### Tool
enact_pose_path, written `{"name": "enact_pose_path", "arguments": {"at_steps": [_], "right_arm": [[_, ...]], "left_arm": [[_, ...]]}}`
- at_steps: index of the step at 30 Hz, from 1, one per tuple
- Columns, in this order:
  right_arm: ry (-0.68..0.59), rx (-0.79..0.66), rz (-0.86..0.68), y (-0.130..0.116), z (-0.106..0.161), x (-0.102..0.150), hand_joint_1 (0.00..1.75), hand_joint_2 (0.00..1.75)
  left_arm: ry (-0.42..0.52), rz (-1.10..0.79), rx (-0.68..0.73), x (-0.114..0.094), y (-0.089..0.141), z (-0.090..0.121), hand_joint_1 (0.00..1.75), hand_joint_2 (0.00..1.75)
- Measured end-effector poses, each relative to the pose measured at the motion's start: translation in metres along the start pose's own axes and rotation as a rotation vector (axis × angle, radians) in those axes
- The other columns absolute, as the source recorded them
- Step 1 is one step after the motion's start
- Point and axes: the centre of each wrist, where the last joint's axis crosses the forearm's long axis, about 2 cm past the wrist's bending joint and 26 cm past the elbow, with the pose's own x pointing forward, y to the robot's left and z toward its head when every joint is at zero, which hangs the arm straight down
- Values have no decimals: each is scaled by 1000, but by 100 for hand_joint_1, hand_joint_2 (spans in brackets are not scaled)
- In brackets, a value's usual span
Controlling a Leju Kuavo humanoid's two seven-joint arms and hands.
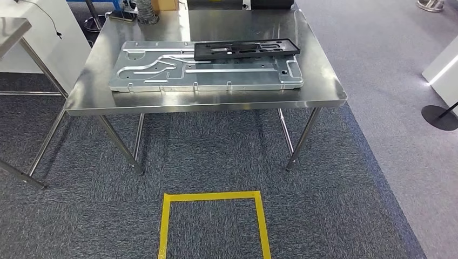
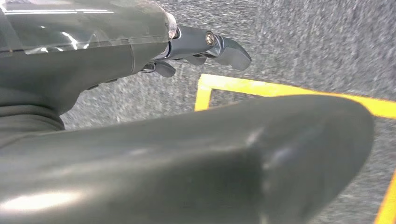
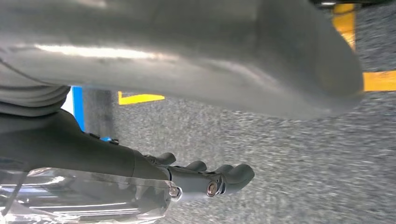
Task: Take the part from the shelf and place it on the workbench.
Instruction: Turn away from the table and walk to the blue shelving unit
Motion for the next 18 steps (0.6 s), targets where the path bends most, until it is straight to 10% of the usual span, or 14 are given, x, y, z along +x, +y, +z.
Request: {"name": "enact_pose_path", "arguments": {"at_steps": [18], "right_arm": [[8,104,-13,43,11,11,0,0]], "left_arm": [[-16,-112,30,9,31,-1,0,0]]}}
